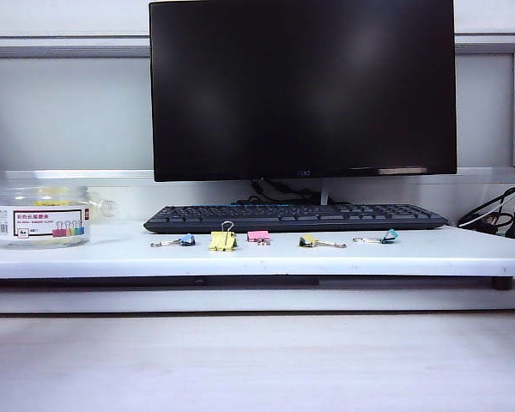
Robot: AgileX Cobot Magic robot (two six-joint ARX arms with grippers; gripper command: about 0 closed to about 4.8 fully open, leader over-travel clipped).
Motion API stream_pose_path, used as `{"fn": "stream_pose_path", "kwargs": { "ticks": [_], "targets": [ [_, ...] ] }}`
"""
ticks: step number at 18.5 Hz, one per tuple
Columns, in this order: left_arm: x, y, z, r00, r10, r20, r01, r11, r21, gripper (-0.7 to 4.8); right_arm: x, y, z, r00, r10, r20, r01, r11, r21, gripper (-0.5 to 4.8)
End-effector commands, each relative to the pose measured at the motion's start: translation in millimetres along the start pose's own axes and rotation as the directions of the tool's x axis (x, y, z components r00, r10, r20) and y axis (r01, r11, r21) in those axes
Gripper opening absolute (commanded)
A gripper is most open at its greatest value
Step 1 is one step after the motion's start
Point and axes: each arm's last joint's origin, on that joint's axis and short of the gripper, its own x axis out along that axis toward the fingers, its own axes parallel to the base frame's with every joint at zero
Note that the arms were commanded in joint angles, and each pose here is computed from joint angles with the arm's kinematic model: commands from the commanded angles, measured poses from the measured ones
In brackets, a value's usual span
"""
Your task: Pick up the clips with the largest number of clips of the same color on the table and place them in a round transparent plastic box.
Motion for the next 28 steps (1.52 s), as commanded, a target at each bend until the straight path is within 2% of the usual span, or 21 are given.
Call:
{"fn": "stream_pose_path", "kwargs": {
  "ticks": [1, 2, 4, 6, 8, 10, 11, 13, 15, 17, 18, 20, 24, 28],
  "targets": [
    [0, -0.2, 3, 0.999, -0.002, 0.034, 0.004, 0.999, -0.052, -0.06, 0, 0, 0, 1.000, 0.004, 0.011, -0.006, 0.980, 0.197, -0.05],
    [0, -0.4, 6, 0.998, -0.004, 0.060, 0.011, 0.994, -0.110, -0.05, 0, 0, 1, 1.000, 0.003, 0.018, -0.008, 0.967, 0.255, -0.05],
    [-1, -0.7, 10, 0.994, -0.007, 0.106, 0.023, 0.988, -0.150, -0.05, 0, 0, 3, 0.999, 0.004, 0.047, -0.019, 0.946, 0.325, -0.05],
    [-2, -2.0, 15, 0.987, -0.041, 0.157, 0.064, 0.988, -0.144, -0.05, 0, 1, 7, 0.996, 0.030, 0.087, -0.061, 0.921, 0.385, -0.04],
    [-2, -4.1, 19, 0.976, -0.108, 0.191, 0.137, 0.979, -0.149, 0.08, -1, 3, 11, 0.986, 0.101, 0.130, -0.144, 0.911, 0.387, -0.04],
    [-3, -5.4, 22, 0.966, -0.149, 0.213, 0.189, 0.965, -0.183, 1.28, -1, 5, 15, 0.972, 0.164, 0.168, -0.217, 0.903, 0.372, -0.05],
    [-4, -5.9, 22, 0.962, -0.163, 0.217, 0.206, 0.960, -0.191, 1.63, -2, 5, 17, 0.966, 0.183, 0.185, -0.240, 0.900, 0.365, -0.05],
    [-6, -6.5, 26, 0.960, -0.176, 0.219, 0.219, 0.956, -0.194, 1.63, -2, 5, 19, 0.961, 0.185, 0.204, -0.249, 0.899, 0.360, -0.05],
    [-16, -8.5, 40, 0.952, -0.194, 0.238, 0.239, 0.954, -0.180, 1.88, -3, 6, 21, 0.954, 0.201, 0.221, -0.270, 0.896, 0.352, -0.05],
    [-25, -9.9, 53, 0.950, -0.202, 0.238, 0.242, 0.958, -0.155, 1.89, -3, 6, 20, 0.954, 0.210, 0.213, -0.275, 0.894, 0.352, -0.05],
    [-28, -11.3, 58, 0.946, -0.232, 0.225, 0.270, 0.951, -0.152, 1.92, -3, 6, 20, 0.953, 0.218, 0.213, -0.282, 0.893, 0.351, -0.05],
    [-27, -15.4, 70, 0.932, -0.342, 0.122, 0.360, 0.917, -0.174, 1.95, -3, 6, 20, 0.951, 0.225, 0.212, -0.288, 0.891, 0.350, -0.04],
    [-10, -20.3, 85, 0.869, -0.494, -0.033, 0.472, 0.847, -0.244, 1.98, -3, 7, 20, 0.948, 0.240, 0.211, -0.302, 0.888, 0.347, -0.04],
    [14, -26.5, 98, 0.832, -0.535, -0.148, 0.491, 0.833, -0.254, 2.26, -3, 7, 19, 0.944, 0.260, 0.202, -0.317, 0.883, 0.345, -0.04]
  ]
}}
